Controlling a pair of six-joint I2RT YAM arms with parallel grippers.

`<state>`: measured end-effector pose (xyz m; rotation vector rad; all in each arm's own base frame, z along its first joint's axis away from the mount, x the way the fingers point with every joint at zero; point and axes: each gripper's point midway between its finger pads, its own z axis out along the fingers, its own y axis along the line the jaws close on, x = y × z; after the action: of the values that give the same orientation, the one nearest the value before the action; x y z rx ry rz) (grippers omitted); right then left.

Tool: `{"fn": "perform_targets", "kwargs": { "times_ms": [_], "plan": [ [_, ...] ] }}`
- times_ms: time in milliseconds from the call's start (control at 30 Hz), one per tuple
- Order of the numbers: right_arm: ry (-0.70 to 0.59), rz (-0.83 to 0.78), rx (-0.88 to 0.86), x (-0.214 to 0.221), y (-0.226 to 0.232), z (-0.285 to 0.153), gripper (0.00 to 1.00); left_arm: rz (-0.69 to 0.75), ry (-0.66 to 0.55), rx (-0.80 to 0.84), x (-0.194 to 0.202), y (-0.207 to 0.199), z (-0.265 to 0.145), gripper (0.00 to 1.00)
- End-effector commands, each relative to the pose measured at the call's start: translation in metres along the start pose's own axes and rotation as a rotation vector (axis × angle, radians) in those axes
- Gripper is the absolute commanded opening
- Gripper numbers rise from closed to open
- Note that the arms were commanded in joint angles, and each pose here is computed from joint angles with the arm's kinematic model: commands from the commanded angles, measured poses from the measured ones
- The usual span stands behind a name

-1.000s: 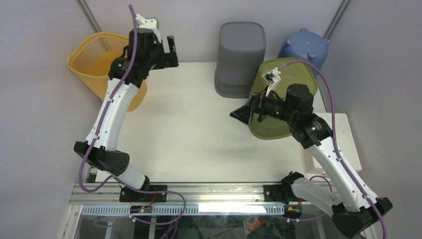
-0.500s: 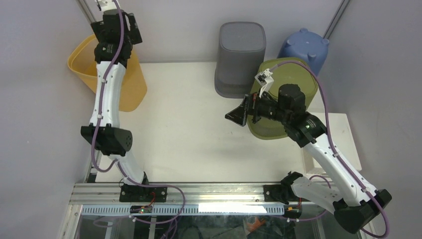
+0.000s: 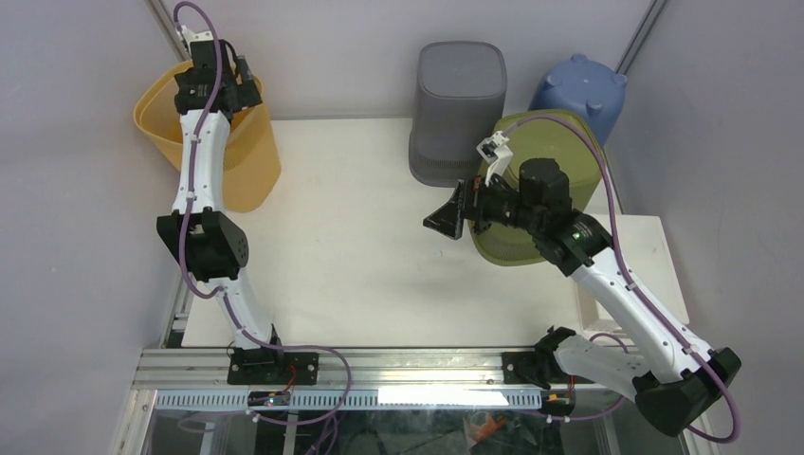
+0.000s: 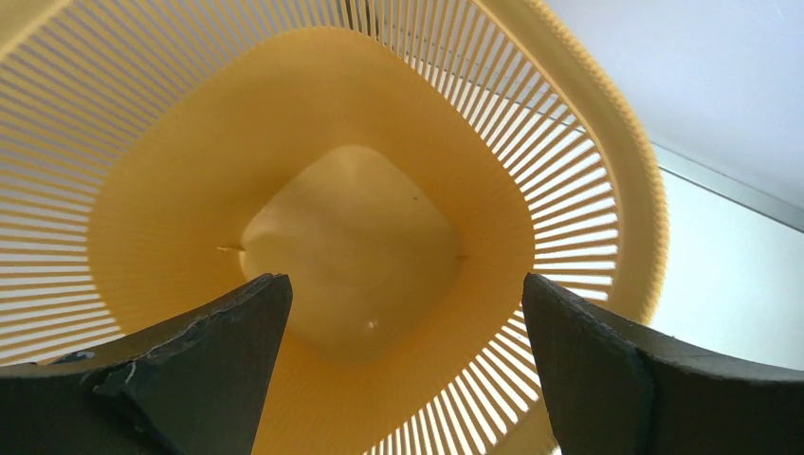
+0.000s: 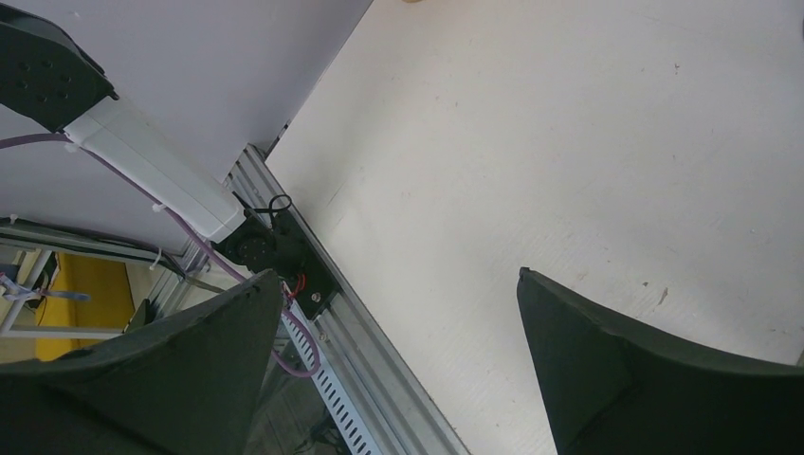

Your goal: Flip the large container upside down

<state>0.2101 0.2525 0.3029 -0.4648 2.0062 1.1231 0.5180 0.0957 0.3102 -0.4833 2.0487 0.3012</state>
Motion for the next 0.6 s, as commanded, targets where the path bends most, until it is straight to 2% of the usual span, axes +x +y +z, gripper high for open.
{"fn": "perform_targets", "kwargs": {
  "times_ms": [0, 133, 433, 567],
  "plan": [
    [-0.070, -0.024, -0.026, -0.022, 0.015, -0.003, 0.99, -0.013, 0.046, 0.120, 0.013, -0.021, -0.010, 0.96],
    [-0.064, -0.022, -0.027, -0.020, 0.016, -0.001, 0.99, -0.032, 0.043, 0.158, 0.012, -0.026, -0.016, 0.96],
    [-0.049, -0.025, -0.030, -0.018, 0.017, 0.004, 0.99, -0.081, -0.124, 0.227, -0.047, -0.026, -0.067, 0.96],
    [-0.045, -0.025, -0.034, -0.017, 0.018, 0.006, 0.99, -0.082, -0.166, 0.263, -0.059, -0.027, -0.084, 0.96]
  ]
}}
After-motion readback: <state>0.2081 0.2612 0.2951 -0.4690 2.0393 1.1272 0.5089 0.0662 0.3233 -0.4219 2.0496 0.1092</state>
